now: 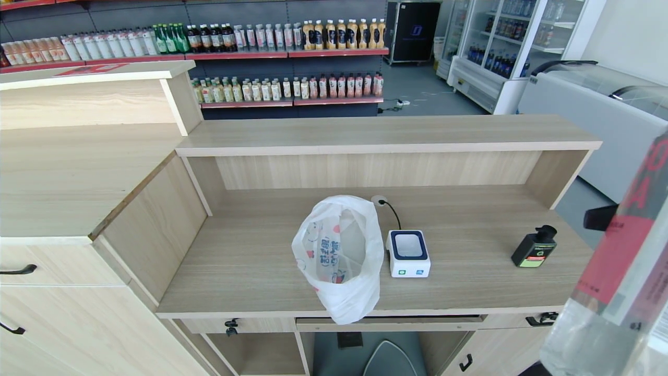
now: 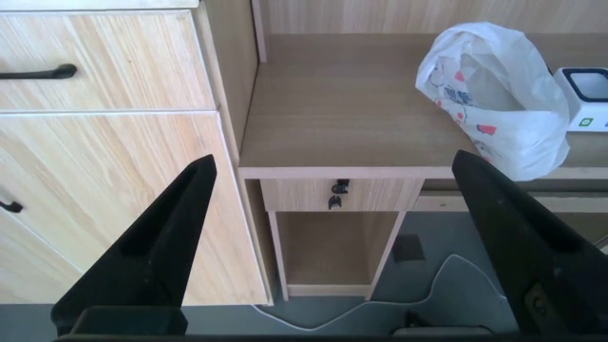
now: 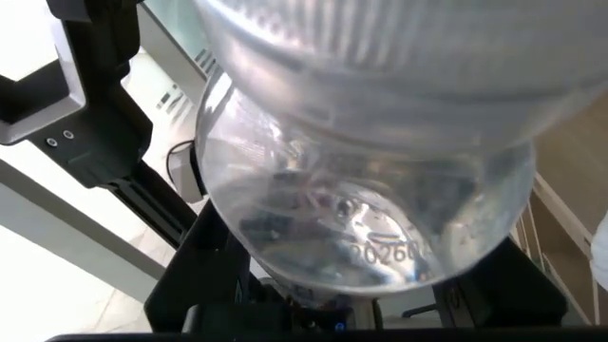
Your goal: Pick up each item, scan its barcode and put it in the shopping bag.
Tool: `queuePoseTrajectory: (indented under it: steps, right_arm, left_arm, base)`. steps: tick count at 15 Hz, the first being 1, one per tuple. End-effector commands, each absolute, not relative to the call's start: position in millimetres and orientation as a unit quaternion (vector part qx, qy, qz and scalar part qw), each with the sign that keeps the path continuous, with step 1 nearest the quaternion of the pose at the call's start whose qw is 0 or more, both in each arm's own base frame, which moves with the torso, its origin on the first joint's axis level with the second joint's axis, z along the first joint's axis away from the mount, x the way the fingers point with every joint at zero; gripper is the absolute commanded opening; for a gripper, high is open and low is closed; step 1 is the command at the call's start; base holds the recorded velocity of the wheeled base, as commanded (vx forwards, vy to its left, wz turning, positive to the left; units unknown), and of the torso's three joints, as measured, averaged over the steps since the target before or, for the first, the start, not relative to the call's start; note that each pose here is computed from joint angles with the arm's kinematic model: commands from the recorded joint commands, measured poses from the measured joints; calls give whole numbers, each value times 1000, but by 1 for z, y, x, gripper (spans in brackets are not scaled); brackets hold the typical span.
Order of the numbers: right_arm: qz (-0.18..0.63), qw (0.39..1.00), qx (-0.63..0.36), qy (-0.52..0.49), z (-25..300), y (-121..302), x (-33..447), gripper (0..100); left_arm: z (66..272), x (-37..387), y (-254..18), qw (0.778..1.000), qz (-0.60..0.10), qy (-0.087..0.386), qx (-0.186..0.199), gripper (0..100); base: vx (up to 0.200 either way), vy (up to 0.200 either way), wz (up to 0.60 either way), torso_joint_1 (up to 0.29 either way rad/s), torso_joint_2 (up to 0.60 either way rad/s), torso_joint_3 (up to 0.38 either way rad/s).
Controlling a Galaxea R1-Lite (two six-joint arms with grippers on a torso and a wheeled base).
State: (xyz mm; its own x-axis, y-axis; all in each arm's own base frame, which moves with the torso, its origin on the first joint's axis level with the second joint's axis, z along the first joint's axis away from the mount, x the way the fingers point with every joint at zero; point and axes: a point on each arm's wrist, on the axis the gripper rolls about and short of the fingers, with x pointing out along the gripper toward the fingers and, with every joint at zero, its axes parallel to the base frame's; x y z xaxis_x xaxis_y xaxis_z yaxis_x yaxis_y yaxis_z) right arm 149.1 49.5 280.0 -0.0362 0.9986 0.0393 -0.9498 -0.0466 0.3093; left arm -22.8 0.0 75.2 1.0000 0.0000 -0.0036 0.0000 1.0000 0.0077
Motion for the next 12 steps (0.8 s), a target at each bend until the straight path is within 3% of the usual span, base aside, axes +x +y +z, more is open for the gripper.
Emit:
queuePoseTrajectory:
  steps: [1,12]
  right_arm:
    - [712,683,127,107,274,51,158,0]
    - [696,704,111,89,267,45,172,0]
  left_arm:
    - [75,-23,0,1000,0,2,4,100]
    - [75,-23,0,1000,0,2,4,100]
  base:
    - [0,0,0,0,0,0]
    - [0,0,0,0,0,0]
